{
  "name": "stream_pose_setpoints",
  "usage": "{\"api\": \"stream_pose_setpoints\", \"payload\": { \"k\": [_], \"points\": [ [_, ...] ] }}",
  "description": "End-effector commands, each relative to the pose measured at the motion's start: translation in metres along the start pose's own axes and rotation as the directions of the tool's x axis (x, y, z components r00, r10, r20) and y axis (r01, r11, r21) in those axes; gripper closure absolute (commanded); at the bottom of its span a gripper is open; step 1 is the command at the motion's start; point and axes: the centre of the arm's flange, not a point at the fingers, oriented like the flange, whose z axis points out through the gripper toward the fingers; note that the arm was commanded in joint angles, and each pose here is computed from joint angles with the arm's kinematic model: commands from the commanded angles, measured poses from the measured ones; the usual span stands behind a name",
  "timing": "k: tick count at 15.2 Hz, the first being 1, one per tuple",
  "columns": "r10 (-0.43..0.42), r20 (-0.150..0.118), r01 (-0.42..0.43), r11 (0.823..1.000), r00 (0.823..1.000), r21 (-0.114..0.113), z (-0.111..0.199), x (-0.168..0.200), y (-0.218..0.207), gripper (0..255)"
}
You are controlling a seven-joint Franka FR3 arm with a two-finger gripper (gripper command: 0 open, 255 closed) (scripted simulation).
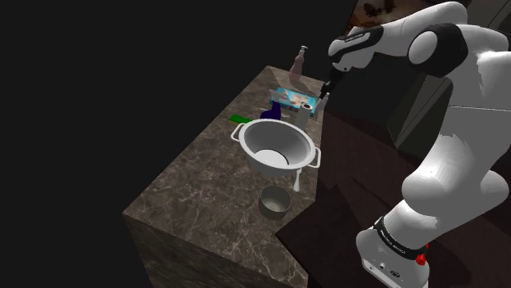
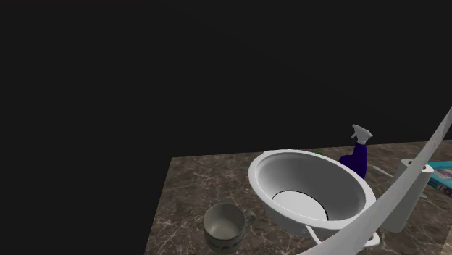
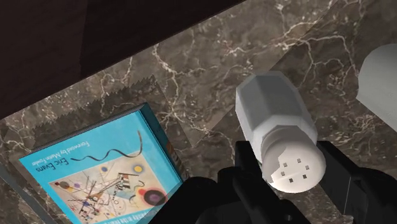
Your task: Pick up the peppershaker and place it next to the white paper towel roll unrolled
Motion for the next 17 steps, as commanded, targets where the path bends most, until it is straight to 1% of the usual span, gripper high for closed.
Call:
{"api": "stream_pose_setpoints", "payload": {
  "k": [1, 17],
  "points": [
    [0.0, 0.0, 0.0, 1.0, 1.0, -0.001, 0.011, -0.001, -0.001, 255],
    [0.0, 0.0, 0.0, 1.0, 1.0, -0.001, 0.094, -0.014, -0.008, 255]
  ]
}}
